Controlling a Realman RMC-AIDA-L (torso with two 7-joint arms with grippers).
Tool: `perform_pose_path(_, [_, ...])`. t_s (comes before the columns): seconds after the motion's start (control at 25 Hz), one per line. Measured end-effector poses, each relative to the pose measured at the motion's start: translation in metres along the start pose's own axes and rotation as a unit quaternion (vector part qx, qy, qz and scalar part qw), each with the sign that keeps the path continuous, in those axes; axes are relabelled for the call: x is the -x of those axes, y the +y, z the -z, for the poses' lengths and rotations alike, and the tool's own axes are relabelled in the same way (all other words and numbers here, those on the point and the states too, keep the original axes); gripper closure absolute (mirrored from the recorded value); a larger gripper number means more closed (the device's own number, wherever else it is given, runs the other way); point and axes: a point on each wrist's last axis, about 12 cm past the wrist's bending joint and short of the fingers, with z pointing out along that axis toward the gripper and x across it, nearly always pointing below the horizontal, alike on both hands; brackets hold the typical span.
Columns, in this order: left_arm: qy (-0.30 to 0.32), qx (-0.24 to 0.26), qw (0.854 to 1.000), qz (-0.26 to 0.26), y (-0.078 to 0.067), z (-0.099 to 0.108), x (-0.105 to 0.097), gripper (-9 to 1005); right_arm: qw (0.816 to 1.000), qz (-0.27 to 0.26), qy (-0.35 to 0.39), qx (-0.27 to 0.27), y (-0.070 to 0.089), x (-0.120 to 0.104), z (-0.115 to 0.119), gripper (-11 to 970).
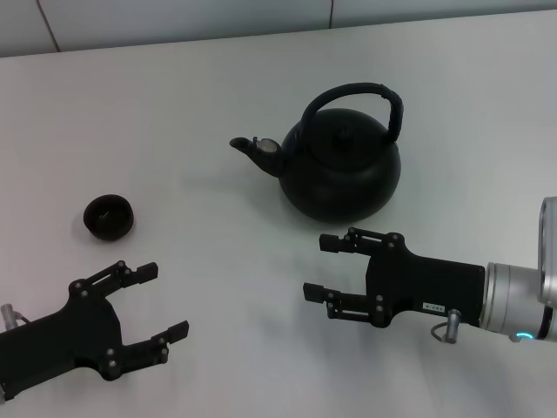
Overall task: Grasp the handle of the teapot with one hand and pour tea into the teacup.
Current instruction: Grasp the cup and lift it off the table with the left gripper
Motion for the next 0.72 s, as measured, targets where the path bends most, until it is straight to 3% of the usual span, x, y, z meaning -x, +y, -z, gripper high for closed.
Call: perform_pose_path(0.72, [-0.001,-0.001,1.000,-0.001,0.0026,-0.0049,0.0017,150,1.000,0.001,-0.001,0.002,-0.0010,0.0016,-0.0034,238])
